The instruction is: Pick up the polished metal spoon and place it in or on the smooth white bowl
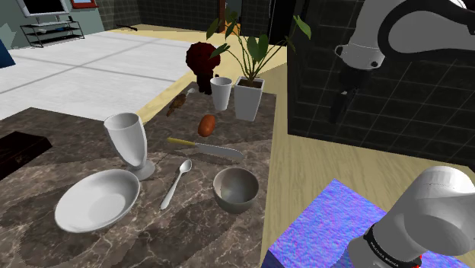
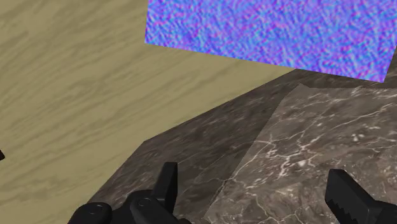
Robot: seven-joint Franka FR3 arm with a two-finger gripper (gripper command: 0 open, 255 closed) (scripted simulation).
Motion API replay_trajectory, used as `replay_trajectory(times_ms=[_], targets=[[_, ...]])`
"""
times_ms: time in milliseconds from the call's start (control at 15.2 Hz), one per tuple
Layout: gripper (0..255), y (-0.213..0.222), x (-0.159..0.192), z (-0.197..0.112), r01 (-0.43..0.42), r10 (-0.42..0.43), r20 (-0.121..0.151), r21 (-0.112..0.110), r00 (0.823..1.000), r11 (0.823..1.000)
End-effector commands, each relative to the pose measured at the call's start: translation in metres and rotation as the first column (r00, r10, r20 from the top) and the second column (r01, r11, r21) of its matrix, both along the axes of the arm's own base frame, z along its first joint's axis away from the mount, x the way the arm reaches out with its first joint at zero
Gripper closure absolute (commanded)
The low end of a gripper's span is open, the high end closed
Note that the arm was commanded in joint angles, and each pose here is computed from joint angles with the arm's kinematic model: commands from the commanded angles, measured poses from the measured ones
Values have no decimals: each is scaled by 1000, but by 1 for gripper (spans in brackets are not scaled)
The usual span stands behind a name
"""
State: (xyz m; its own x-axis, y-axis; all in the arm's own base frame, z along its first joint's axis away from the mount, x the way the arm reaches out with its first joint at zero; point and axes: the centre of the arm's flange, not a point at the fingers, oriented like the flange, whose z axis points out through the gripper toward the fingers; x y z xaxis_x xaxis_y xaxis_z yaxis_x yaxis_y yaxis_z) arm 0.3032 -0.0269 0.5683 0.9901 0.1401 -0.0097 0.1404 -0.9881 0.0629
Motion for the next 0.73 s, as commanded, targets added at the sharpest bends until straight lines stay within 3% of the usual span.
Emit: replay_trajectory(times_ms=[0,660], targets=[[0,0,0,0,0,0,0,0,1000,1000],[0,79,100,-46,-115,115,-43,13,992,993]])
